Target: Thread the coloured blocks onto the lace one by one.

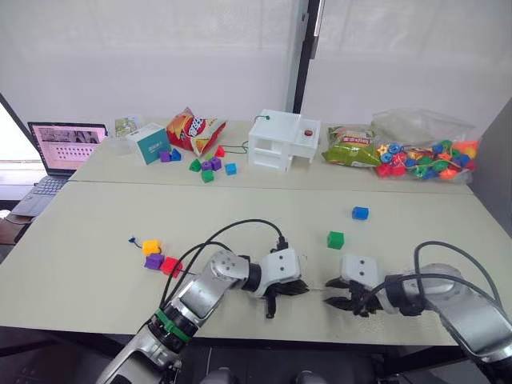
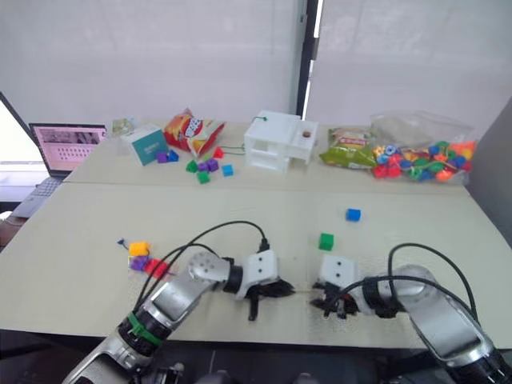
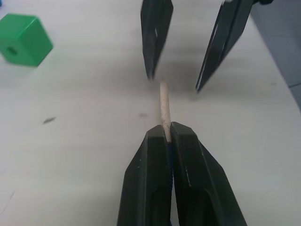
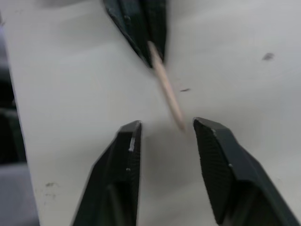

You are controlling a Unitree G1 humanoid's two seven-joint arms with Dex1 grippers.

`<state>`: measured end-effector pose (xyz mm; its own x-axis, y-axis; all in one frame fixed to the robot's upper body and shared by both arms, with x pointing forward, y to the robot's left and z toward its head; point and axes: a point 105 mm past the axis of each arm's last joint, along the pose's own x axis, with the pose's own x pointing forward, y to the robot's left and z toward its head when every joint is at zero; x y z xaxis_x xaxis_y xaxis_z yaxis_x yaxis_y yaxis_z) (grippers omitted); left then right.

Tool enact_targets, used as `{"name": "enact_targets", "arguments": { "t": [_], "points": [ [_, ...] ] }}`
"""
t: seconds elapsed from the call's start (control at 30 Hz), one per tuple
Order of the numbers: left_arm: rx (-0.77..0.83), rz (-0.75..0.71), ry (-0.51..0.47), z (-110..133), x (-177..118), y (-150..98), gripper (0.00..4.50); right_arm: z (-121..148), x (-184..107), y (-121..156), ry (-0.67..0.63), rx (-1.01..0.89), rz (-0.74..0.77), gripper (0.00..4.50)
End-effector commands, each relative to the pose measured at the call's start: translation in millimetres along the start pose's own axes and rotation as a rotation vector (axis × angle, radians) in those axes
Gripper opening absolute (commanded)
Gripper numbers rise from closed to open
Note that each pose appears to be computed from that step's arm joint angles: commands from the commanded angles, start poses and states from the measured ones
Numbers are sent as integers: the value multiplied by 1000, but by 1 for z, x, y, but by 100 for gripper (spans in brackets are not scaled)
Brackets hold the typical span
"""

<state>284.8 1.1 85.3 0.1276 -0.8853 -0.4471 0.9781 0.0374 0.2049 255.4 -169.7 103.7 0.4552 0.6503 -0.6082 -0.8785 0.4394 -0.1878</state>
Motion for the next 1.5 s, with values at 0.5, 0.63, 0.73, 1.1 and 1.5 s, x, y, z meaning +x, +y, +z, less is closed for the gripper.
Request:
{"name": "enact_targets", "arguments": {
  "t": [0.5, 0.63, 0.73, 1.1, 1.5],
  "points": [
    [-24, 65, -1, 2, -28, 6, 0, -11, -15, -90, -353, 479, -1007, 301],
    [-24, 77, -4, 4, -28, 6, 0, -11, -7, -114, -354, 488, -1023, 301],
    [-32, 92, -6, 4, -29, 5, 0, -6, -1, -142, -347, 492, -1037, 301],
    [-48, 139, -5, 3, -31, 6, 0, 2, 21, -194, -336, 550, -1032, 301],
    [-50, 149, 2, 1, -32, 8, 0, 20, 13, -194, -454, 568, -1010, 121]
  ]
}}
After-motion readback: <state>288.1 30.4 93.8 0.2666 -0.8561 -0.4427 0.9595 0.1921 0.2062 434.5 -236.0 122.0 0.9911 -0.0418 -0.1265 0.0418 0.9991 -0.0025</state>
